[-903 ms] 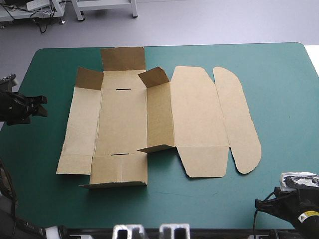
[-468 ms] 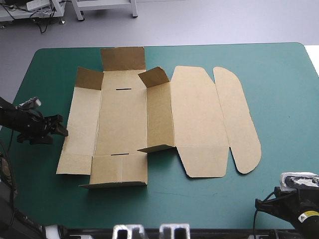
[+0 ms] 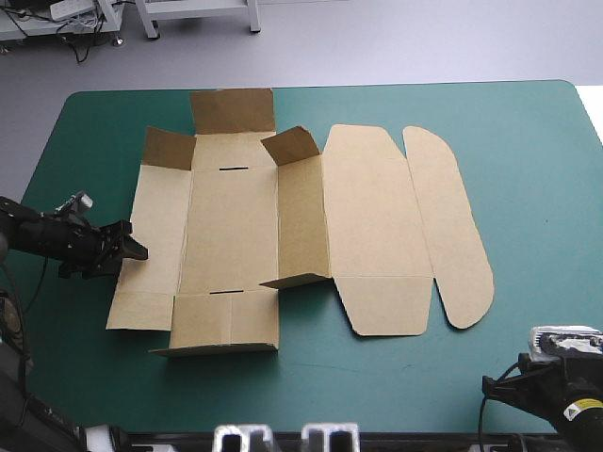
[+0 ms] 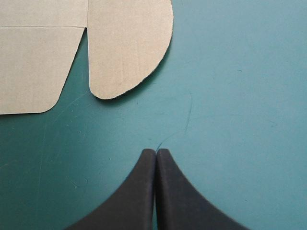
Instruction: Fold the box
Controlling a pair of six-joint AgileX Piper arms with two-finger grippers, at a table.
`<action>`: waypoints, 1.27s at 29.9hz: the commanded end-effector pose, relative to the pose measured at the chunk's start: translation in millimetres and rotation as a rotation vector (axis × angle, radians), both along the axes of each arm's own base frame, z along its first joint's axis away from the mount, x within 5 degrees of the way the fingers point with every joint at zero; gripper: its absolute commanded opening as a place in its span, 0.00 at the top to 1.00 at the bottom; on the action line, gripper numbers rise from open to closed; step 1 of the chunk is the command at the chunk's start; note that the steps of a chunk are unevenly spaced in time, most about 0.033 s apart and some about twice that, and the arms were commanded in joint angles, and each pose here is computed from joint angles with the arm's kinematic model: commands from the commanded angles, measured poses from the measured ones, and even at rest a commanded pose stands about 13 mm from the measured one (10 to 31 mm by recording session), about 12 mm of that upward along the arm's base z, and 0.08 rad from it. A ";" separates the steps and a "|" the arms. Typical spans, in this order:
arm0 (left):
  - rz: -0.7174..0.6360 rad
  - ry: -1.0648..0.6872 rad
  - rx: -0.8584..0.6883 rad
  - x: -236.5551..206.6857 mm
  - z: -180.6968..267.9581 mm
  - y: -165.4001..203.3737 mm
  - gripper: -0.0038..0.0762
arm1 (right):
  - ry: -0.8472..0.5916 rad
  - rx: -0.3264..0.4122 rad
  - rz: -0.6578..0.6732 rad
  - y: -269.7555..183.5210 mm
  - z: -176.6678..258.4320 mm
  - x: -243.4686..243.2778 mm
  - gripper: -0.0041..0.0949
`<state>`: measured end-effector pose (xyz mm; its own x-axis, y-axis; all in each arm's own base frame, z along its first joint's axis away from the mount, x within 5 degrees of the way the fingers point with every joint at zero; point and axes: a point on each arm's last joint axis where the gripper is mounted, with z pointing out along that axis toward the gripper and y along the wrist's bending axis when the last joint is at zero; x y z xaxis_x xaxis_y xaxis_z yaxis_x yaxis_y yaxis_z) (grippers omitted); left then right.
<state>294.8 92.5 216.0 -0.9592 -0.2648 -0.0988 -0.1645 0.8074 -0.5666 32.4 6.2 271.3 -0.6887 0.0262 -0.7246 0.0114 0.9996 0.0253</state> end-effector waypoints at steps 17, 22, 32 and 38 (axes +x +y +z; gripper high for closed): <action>-0.105 -0.076 0.003 11.0 18.8 -39.9 0.59 | -0.067 -0.002 -0.001 -0.2 9.8 4.0 0.98; -0.128 -0.063 0.046 9.2 16.4 -37.1 0.84 | -0.066 -0.001 0.000 -0.2 9.8 4.0 0.98; -0.232 -0.101 0.035 14.1 40.9 -37.0 0.96 | -0.065 0.000 0.000 0.0 9.7 3.9 0.98; -0.308 -0.216 0.132 24.7 78.5 -48.9 0.96 | -0.065 0.003 0.001 0.2 9.7 3.9 0.98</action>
<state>324.0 61.3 252.8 -0.9696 -0.0257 -0.2433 0.0933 0.8805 -0.4648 32.4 6.3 271.3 -0.6886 0.0268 -0.7247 0.0110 0.9996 0.0265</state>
